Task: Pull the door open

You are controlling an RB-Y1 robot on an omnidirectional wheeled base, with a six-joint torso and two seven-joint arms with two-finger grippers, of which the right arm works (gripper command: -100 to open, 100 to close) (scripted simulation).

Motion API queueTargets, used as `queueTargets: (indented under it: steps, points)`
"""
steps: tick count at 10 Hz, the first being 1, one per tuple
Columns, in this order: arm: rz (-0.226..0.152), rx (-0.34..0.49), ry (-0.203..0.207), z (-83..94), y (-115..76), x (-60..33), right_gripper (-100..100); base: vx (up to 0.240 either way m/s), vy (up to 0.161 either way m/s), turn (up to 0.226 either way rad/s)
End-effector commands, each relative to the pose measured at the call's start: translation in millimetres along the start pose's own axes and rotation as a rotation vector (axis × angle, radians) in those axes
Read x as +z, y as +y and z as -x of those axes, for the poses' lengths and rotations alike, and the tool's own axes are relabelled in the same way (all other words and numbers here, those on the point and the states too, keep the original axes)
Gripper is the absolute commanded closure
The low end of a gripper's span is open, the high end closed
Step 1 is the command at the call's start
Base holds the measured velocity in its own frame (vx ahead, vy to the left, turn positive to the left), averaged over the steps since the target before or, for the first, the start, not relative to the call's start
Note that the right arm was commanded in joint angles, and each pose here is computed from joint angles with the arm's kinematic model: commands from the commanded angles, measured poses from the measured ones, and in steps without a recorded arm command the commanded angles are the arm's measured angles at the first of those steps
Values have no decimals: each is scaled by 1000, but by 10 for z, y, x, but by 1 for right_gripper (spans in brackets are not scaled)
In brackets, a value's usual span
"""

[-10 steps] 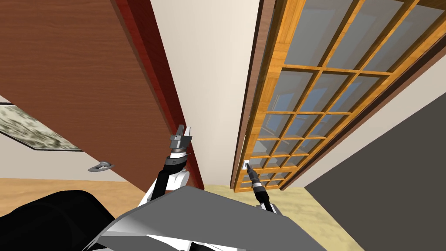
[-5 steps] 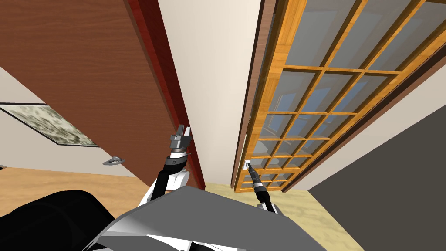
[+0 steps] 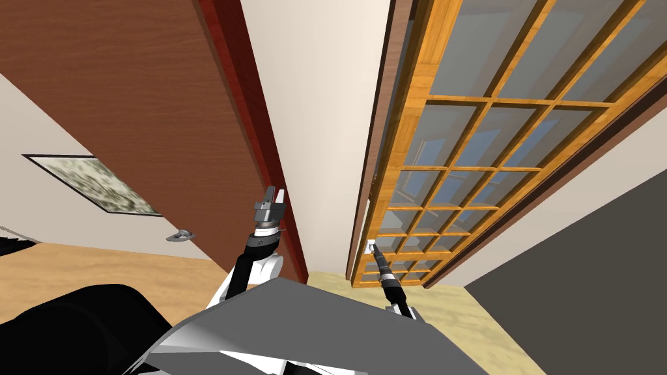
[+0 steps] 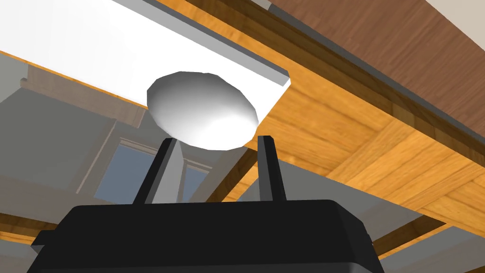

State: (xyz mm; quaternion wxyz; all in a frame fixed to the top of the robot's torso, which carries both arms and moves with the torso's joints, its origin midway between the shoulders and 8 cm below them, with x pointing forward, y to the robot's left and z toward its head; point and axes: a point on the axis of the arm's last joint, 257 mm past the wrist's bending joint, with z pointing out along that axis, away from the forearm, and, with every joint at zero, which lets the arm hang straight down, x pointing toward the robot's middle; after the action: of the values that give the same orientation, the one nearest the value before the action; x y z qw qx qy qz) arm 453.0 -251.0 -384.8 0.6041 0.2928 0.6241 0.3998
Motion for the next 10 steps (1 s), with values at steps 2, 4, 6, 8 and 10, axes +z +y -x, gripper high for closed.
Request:
queueTargets:
  steps: [2, 4, 6, 8, 10]
  points:
    - [-5, 112, 17, -182, 32, -1, 100, -40, -10, 91]
    - [-9, 169, 9, -156, 18, -3, 100, -35, -11, 35]
    - [-12, 224, 0, -129, 5, -4, 100, -29, -5, 77]
    - [-12, 229, 0, -129, 5, -4, 100, -14, -17, 15]
    - [-15, 279, -8, -102, -9, -6, 100, -13, 2, 48]
